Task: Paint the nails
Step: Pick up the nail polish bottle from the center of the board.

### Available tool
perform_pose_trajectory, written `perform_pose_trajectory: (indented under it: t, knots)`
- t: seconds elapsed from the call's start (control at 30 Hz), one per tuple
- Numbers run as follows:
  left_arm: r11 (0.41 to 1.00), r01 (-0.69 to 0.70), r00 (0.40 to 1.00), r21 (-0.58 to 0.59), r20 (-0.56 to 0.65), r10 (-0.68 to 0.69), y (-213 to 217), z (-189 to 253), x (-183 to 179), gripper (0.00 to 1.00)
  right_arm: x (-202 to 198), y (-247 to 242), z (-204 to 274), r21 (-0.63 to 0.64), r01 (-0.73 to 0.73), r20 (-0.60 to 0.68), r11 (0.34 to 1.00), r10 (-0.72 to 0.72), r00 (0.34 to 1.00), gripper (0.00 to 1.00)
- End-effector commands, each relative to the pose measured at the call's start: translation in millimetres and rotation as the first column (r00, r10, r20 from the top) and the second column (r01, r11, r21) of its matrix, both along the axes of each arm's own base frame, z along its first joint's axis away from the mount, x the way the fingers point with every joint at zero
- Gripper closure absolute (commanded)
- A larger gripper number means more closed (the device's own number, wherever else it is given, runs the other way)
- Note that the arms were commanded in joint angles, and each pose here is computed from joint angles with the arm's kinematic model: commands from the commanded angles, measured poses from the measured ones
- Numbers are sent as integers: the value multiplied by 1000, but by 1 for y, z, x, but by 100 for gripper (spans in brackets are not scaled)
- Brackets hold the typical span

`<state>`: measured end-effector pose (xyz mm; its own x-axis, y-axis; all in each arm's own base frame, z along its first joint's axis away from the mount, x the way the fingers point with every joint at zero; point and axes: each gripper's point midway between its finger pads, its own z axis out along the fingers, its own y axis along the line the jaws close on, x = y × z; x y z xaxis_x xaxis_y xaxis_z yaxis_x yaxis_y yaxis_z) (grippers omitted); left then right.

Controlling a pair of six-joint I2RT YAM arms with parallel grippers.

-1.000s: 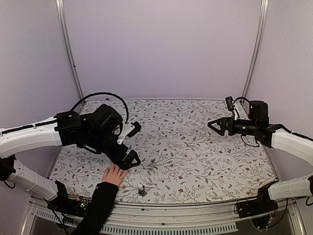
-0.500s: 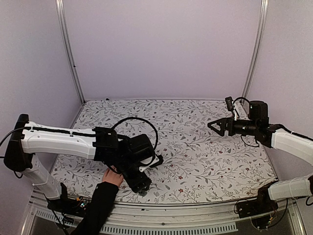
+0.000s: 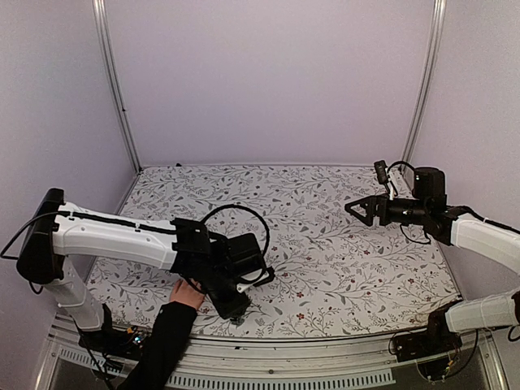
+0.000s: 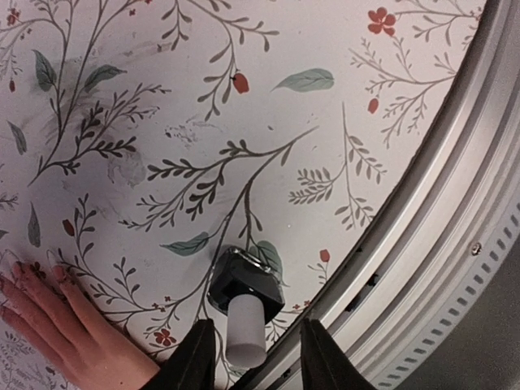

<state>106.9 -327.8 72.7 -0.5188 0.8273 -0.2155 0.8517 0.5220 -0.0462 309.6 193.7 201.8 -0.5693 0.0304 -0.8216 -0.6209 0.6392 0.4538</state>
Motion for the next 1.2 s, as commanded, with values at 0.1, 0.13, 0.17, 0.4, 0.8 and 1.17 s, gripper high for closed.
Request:
perform_pose_trajectory:
  t: [0.1, 0.13, 0.17, 0.4, 0.8, 1.17]
  knots:
    - [999, 36, 999, 15, -29, -36, -1, -9, -10, 65, 3, 1, 5, -10, 3, 21, 1000, -3, 1000, 1]
    - [999, 37, 999, 19, -31, -36, 0, -10, -10, 65, 3, 1, 4, -11, 3, 19, 1000, -2, 1000, 1]
    - [999, 36, 999, 25, -34, -35, 1, -12, -10, 66, 3, 1, 4, -11, 2, 19, 1000, -2, 1000, 1]
    - [998, 40, 999, 45, -34, -38, 7, -15, -11, 67, 4, 3, 1, -10, -2, 11, 1000, 2, 1000, 1]
    - [997, 41, 999, 60, -25, -40, 12, -15, -10, 82, 4, 3, 1, -9, -6, 11, 1000, 6, 1000, 1]
    - [991, 129, 989, 24, 63, -131, 3, 12, 2, 100, -17, 19, 28, 59, -127, 71, 990, 123, 990, 1]
